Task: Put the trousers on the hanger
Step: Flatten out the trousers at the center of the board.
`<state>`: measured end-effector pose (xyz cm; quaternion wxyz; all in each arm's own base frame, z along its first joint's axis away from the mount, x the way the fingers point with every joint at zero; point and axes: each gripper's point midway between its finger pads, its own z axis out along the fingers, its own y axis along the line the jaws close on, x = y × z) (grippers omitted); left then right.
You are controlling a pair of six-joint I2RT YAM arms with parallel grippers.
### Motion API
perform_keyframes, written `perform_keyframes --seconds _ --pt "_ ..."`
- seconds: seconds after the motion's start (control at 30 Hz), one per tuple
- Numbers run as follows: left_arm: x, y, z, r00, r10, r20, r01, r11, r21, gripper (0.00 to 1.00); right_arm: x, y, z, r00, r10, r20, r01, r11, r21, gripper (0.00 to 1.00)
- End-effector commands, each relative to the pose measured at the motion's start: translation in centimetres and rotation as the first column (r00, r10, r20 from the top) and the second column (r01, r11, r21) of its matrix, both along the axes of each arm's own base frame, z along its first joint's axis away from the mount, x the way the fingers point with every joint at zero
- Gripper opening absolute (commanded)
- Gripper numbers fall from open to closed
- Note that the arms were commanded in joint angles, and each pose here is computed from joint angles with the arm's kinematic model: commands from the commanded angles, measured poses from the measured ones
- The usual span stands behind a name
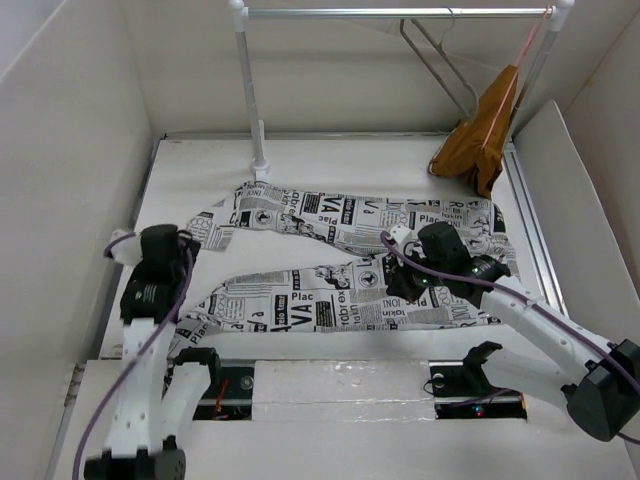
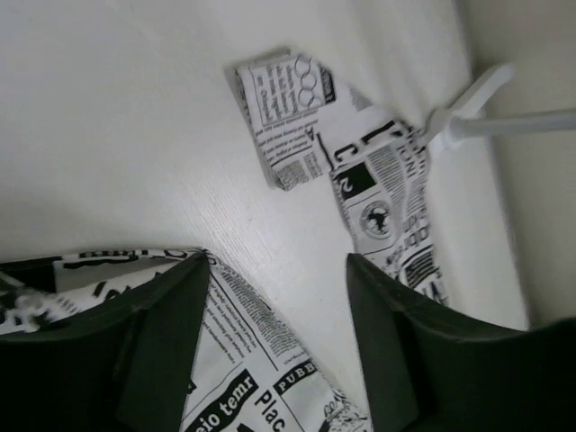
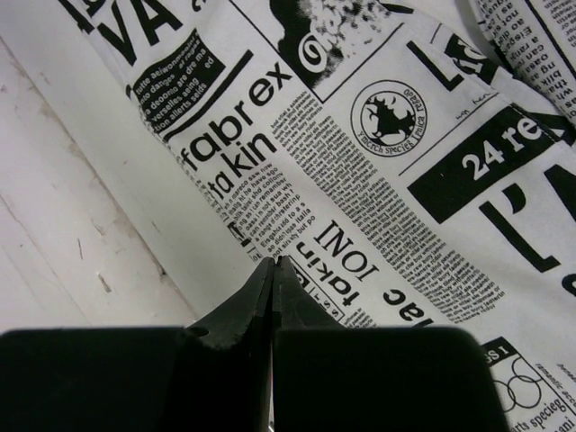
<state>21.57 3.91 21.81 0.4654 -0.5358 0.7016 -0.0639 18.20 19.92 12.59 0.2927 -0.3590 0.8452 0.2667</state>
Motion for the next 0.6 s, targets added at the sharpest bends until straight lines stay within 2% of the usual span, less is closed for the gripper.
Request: perform_keyframes --seconds 0.0,0.03,0.17,0.2,0.23,0.27,0.33,0.43,0.5,0.53,0.57 --pt "5.2 -2.3 -4.8 0.983 -0.161 -0.085 0.158 0.987 -0.031 0.54 0.9 1.5 2.2 0.998 0.035 0.055 -0.039 0.996 0.078 0.0" --pt "6.1 -2.7 -5.4 0.978 -0.192 -0.082 0.189 0.981 -0.034 0.48 0.9 1.6 2.2 0.998 0.035 0.053 -0.04 0.996 0.08 0.0" --pt "10.6 -4.1 -8.2 0.918 -0.345 -0.195 0.346 0.938 -0.031 0.44 1.0 2.2 2.8 0.998 0.036 0.047 -0.041 0.993 0.115 0.02" --pt "10.4 -4.5 -11.6 0.863 -0.356 -0.357 0.369 0.929 -0.034 0.45 1.2 2.4 3.0 0.998 0.037 0.052 -0.043 0.992 0.122 0.1" --pt "12.3 -4.9 -10.2 0.862 -0.357 -0.359 0.387 0.922 0.013 0.5 1.3 2.5 3.1 0.998 0.036 0.053 -0.042 0.991 0.123 0.14" --pt "13.3 -6.2 -11.7 0.808 -0.374 -0.456 0.453 0.889 0.072 0.56 1.5 2.5 3.0 0.998 0.038 0.049 -0.043 0.993 0.112 0.27" --pt "14.5 -6.3 -11.0 0.814 -0.377 -0.441 0.457 0.885 0.086 0.56 1.7 2.4 2.9 0.998 0.039 0.05 -0.044 0.994 0.101 0.3" --pt "15.8 -5.3 -12.6 0.801 -0.334 -0.497 0.45 0.883 0.133 0.54 2.4 2.2 2.5 0.999 0.01 0.046 -0.013 0.997 0.074 0.35" --pt "17.1 -4.8 -14.2 0.747 -0.339 -0.571 0.51 0.844 0.166 0.52 3.1 2.0 2.5 0.999 -0.022 0.049 0.019 0.998 0.068 0.37" --pt "17.4 -4.3 -15.4 0.701 -0.321 -0.637 0.538 0.824 0.176 0.48 3.4 2.1 2.5 0.998 -0.048 0.034 0.045 0.996 0.071 0.38" --pt "17.2 -4.0 -16.5 0.68 -0.308 -0.665 0.54 0.824 0.171 0.48 3.5 2.1 2.5 0.998 -0.053 0.037 0.051 0.996 0.067 0.38"
